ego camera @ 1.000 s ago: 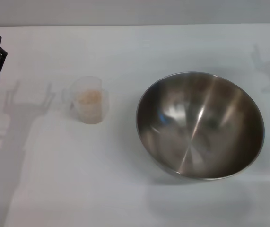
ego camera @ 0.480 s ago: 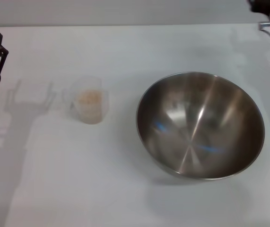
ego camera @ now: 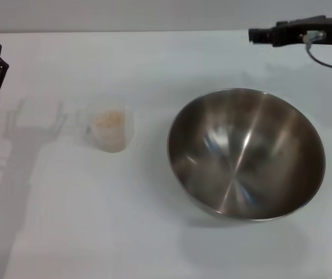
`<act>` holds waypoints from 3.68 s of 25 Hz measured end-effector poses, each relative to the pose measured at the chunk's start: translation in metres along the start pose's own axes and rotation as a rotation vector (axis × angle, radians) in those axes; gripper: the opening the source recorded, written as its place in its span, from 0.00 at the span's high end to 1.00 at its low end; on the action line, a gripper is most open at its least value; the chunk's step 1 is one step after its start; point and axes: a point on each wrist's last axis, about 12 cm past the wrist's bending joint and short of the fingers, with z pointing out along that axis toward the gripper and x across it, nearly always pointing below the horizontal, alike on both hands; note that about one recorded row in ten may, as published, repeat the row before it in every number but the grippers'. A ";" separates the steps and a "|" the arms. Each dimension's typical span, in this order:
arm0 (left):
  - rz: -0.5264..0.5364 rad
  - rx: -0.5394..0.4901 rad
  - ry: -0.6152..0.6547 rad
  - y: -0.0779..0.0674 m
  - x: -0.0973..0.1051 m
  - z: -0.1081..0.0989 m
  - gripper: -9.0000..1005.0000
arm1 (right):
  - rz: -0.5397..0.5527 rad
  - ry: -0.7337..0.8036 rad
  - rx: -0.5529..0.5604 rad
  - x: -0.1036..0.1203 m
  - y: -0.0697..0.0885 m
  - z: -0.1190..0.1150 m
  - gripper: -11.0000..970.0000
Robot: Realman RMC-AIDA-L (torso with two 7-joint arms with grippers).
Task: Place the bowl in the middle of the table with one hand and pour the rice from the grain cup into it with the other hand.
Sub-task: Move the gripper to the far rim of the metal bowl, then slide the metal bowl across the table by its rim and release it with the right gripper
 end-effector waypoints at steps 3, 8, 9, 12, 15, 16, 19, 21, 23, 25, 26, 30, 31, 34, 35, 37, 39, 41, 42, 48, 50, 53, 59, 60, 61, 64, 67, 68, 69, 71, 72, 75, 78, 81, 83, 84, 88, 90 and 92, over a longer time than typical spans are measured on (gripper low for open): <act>0.002 -0.003 -0.002 0.001 0.000 0.001 0.14 | -0.038 0.128 -0.078 -0.010 0.000 -0.017 0.32; 0.003 -0.005 -0.003 0.002 0.000 0.001 0.14 | -0.082 0.296 -0.146 -0.019 -0.005 -0.032 0.32; 0.003 -0.005 -0.003 0.002 0.000 0.001 0.14 | -0.092 0.321 -0.149 -0.020 -0.007 -0.033 0.32; 0.004 -0.004 -0.004 0.002 -0.001 0.002 0.14 | -0.128 0.399 -0.132 -0.020 -0.012 -0.034 0.32; 0.005 -0.003 -0.005 0.002 -0.001 0.002 0.14 | -0.158 0.464 -0.127 -0.016 -0.015 -0.031 0.32; 0.005 -0.004 -0.005 0.002 -0.001 0.002 0.14 | -0.168 0.483 -0.128 -0.015 -0.015 -0.029 0.32; 0.005 -0.003 -0.005 0.002 -0.001 0.002 0.14 | -0.181 0.518 -0.136 -0.011 -0.014 -0.024 0.32; 0.004 -0.003 -0.006 0.002 -0.001 0.002 0.14 | -0.187 0.533 -0.140 -0.008 -0.013 -0.022 0.33; 0.004 -0.003 -0.006 0.002 -0.001 0.002 0.14 | -0.193 0.554 -0.149 -0.004 -0.011 -0.018 0.33; 0.004 -0.003 -0.008 0.002 -0.001 0.002 0.14 | -0.199 0.569 -0.160 0.000 -0.009 -0.014 0.34; 0.004 -0.003 -0.008 0.002 -0.001 0.002 0.14 | -0.202 0.576 -0.165 0.002 -0.008 -0.013 0.34; 0.004 -0.003 -0.009 0.002 -0.001 0.002 0.14 | -0.232 0.613 -0.162 0.008 -0.006 -0.006 0.35; 0.004 -0.003 -0.010 0.002 -0.001 0.002 0.14 | -0.240 0.622 -0.156 0.010 -0.006 -0.005 0.35; 0.002 -0.004 -0.011 0.002 -0.001 0.002 0.14 | -0.256 0.634 -0.133 0.012 -0.006 -0.002 0.36; 0.002 -0.004 -0.011 0.002 -0.001 0.002 0.14 | -0.262 0.635 -0.128 0.012 -0.007 -0.002 0.36; 0.003 -0.004 -0.010 0.002 -0.001 0.002 0.14 | -0.275 0.636 -0.124 0.013 -0.007 -0.001 0.40; 0.004 -0.004 -0.009 0.002 -0.001 0.002 0.14 | -0.284 0.635 -0.126 0.013 -0.007 -0.001 0.48; 0.004 -0.005 -0.008 0.002 -0.001 0.001 0.14 | -0.286 0.634 -0.128 0.013 -0.006 -0.001 0.56; 0.004 -0.006 -0.008 0.002 -0.001 0.001 0.14 | -0.288 0.633 -0.129 0.014 -0.006 0.000 0.60; 0.006 -0.006 -0.017 0.003 -0.002 0.000 0.14 | -0.303 0.639 -0.129 0.014 -0.003 0.001 0.85; 0.006 -0.006 -0.019 0.003 -0.002 0.000 0.14 | -0.306 0.636 -0.129 0.013 -0.002 0.002 0.89; 0.006 -0.007 -0.024 0.003 -0.003 0.000 0.14 | -0.307 0.604 -0.119 0.008 -0.002 -0.002 0.92; 0.006 -0.008 -0.030 0.003 -0.004 0.000 0.14 | -0.266 0.468 -0.107 -0.014 -0.006 -0.016 0.93; 0.006 -0.007 -0.033 0.003 -0.004 0.000 0.14 | -0.257 0.449 -0.115 -0.017 -0.006 -0.017 0.93; 0.006 -0.008 -0.037 0.003 -0.005 0.000 0.14 | -0.253 0.438 -0.122 -0.018 -0.005 -0.018 0.93; 0.006 -0.008 -0.048 0.003 -0.006 -0.001 0.14 | -0.250 0.416 -0.139 -0.021 -0.002 -0.017 0.95; 0.007 -0.009 -0.054 0.003 -0.007 -0.002 0.14 | -0.249 0.390 -0.160 -0.022 0.003 -0.015 0.96; 0.007 -0.009 -0.056 0.003 -0.007 -0.002 0.14 | -0.247 0.380 -0.168 -0.022 0.004 -0.014 0.96; 0.007 -0.009 -0.058 0.003 -0.007 -0.003 0.14 | -0.243 0.370 -0.176 -0.023 0.004 -0.014 0.97; 0.007 -0.009 -0.060 0.003 -0.008 -0.003 0.14 | -0.233 0.348 -0.186 -0.024 0.005 -0.014 0.97; 0.007 -0.010 -0.061 0.003 -0.008 -0.004 0.14 | -0.230 0.336 -0.191 -0.025 0.005 -0.014 0.97; 0.006 -0.010 -0.063 0.003 -0.008 -0.004 0.14 | -0.228 0.321 -0.198 -0.025 0.005 -0.014 0.96; 0.005 -0.008 -0.066 0.003 -0.008 -0.004 0.14 | -0.222 0.318 -0.197 -0.023 0.004 -0.011 0.96; 0.005 -0.009 -0.068 0.003 -0.009 -0.004 0.14 | -0.213 0.318 -0.200 -0.019 0.002 -0.005 0.96; 0.005 -0.008 -0.069 0.003 -0.009 -0.004 0.14 | -0.207 0.320 -0.205 -0.017 0.002 -0.002 0.95; 0.005 -0.008 -0.069 0.003 -0.009 -0.003 0.14 | -0.201 0.322 -0.213 -0.014 0.002 0.002 0.95; 0.004 -0.005 -0.072 0.002 -0.009 -0.002 0.14 | -0.189 0.329 -0.219 -0.011 0.002 0.008 0.95; 0.003 -0.004 -0.073 0.002 -0.009 -0.001 0.14 | -0.183 0.336 -0.221 -0.009 0.002 0.011 0.95; 0.003 -0.004 -0.074 0.001 -0.009 -0.001 0.14 | -0.178 0.349 -0.222 -0.007 0.001 0.013 0.95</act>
